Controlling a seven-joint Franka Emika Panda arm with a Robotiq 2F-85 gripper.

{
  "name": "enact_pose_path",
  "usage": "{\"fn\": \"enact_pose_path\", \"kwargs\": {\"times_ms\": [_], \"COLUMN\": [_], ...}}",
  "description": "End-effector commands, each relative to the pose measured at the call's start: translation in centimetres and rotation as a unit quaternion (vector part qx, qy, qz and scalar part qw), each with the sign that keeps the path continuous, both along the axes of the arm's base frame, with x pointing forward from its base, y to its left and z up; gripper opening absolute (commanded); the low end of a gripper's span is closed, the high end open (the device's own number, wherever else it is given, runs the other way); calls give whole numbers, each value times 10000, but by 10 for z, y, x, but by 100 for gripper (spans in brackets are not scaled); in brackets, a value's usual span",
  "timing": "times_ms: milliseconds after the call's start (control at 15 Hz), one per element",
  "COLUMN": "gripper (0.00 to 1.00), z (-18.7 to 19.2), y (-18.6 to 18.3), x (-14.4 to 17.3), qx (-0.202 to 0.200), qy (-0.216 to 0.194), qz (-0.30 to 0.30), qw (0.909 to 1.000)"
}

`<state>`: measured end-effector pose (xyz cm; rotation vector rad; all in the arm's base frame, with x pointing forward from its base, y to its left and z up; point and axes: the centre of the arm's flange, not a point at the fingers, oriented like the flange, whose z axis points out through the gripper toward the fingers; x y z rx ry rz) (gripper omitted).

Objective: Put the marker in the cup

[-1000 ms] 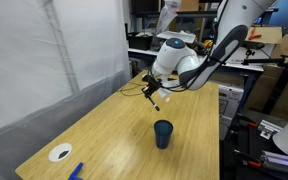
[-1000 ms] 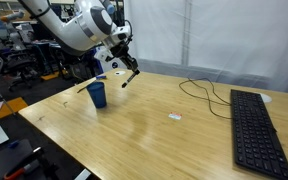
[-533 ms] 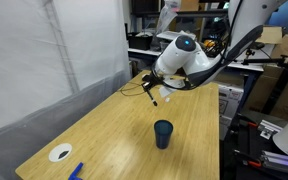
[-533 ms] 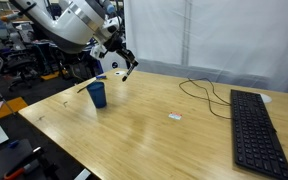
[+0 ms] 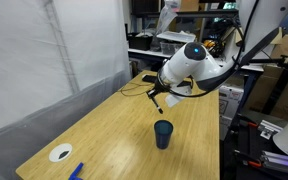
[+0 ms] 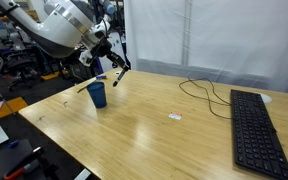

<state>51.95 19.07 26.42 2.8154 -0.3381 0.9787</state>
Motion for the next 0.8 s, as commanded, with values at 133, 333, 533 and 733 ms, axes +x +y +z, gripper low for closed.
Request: {"fn": "enact_pose_path", "kwargs": {"times_ms": [133, 333, 533, 733], "gripper": [20, 20, 5, 5], "z": [1, 1, 1, 17], "y": [-2, -2, -2, 3], "x": [1, 0, 0, 0], "qx": [-9, -10, -9, -164], "qy": [-13, -13, -12, -377], "qz": [-20, -20, -20, -5], "qw": [10000, 10000, 10000, 9992]}}
